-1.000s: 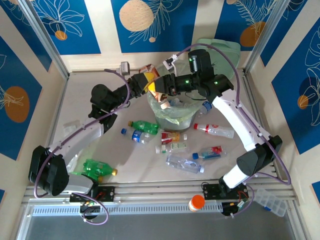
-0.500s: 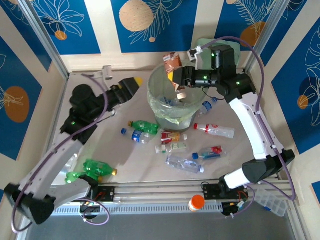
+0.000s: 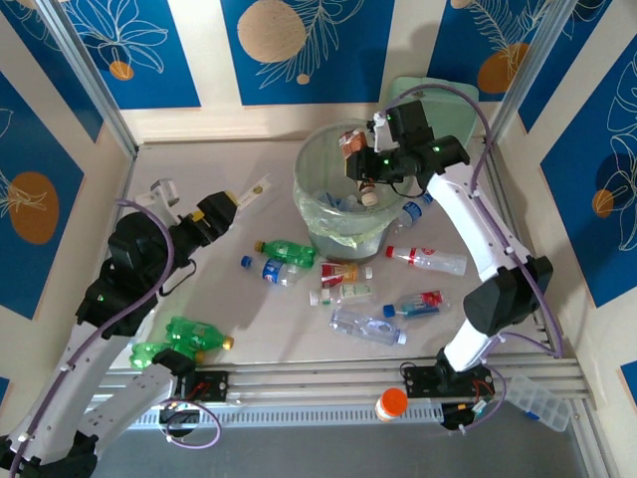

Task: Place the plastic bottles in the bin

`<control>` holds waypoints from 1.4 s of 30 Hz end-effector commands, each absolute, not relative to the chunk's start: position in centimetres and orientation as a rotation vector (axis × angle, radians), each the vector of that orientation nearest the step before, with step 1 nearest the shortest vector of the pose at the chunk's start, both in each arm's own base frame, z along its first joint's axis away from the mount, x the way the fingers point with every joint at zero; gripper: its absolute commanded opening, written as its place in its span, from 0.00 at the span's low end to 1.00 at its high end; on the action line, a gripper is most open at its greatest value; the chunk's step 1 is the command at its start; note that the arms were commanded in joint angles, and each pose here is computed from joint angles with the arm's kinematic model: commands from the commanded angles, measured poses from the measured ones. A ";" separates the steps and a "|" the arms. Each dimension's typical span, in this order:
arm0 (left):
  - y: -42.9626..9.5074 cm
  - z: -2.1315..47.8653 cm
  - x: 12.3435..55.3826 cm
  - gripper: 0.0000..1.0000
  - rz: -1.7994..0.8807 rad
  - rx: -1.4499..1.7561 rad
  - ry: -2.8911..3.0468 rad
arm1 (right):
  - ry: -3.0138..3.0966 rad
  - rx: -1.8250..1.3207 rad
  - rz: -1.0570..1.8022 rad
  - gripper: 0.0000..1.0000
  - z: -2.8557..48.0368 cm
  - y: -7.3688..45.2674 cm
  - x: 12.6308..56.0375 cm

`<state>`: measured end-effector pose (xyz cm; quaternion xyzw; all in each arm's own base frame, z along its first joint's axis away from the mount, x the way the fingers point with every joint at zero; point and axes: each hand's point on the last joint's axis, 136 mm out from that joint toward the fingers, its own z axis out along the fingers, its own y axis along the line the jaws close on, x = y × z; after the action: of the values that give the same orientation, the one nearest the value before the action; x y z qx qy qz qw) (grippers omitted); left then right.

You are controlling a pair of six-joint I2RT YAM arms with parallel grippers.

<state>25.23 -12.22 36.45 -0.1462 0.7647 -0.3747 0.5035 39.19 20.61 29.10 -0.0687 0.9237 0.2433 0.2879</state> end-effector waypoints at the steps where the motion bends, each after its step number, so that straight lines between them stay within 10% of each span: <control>1: -11.0 35.4 25.1 1.00 -0.821 -0.362 1.859 | 2.504 -0.215 0.585 0.33 27.7 20.6 39.4; 25: -8.0 32.3 24.6 0.99 -0.600 -0.444 1.957 | 2.787 -0.121 0.258 0.52 13.9 20.0 40.5; 42: -1.5 25.9 19.9 0.99 -0.244 -0.923 2.150 | 2.428 -0.094 -0.007 0.94 28.5 19.4 40.5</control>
<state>22.49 -4.86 27.79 -0.2838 0.8423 -0.1697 0.4256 42.09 20.60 23.15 -0.0368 0.9566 0.0413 0.2861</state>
